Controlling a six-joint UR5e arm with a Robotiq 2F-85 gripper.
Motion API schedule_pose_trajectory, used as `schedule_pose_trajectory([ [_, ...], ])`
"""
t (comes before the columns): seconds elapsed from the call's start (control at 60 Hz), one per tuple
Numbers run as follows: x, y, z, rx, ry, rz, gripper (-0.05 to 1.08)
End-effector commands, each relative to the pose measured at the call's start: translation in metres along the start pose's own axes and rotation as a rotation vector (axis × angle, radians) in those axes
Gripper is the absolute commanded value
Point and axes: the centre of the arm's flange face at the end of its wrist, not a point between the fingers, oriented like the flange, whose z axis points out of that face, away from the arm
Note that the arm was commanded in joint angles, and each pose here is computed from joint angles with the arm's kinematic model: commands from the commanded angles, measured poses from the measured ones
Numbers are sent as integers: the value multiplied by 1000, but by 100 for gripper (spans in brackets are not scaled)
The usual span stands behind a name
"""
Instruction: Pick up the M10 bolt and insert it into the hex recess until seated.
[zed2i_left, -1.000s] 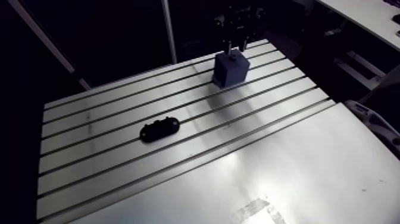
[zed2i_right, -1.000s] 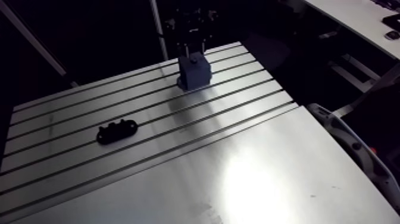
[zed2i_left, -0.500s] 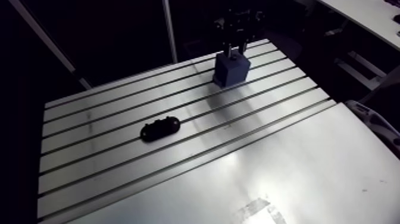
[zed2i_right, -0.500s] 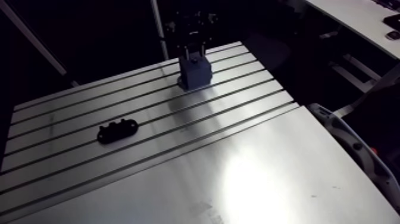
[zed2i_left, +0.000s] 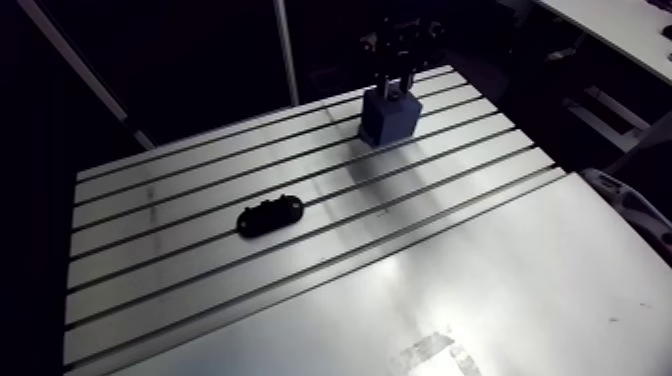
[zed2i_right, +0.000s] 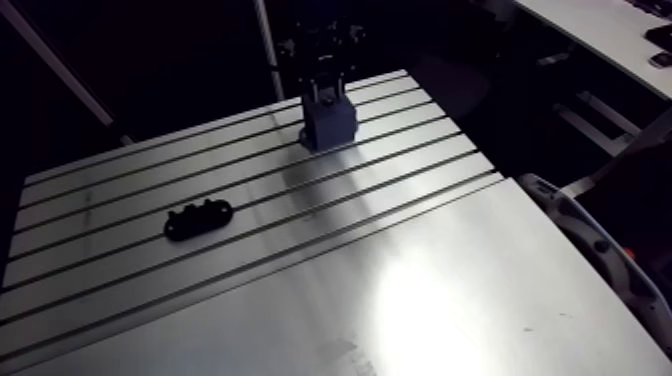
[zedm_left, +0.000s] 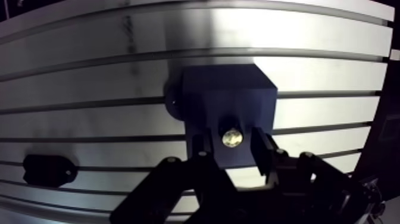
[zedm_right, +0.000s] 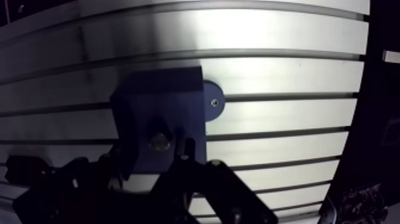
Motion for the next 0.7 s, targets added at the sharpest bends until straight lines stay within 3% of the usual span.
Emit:
schedule_pose_trajectory([
  [0.017,1,0,1,-3,8,-1,54],
  [0.7,0,0,2,-2,5,-3,63],
])
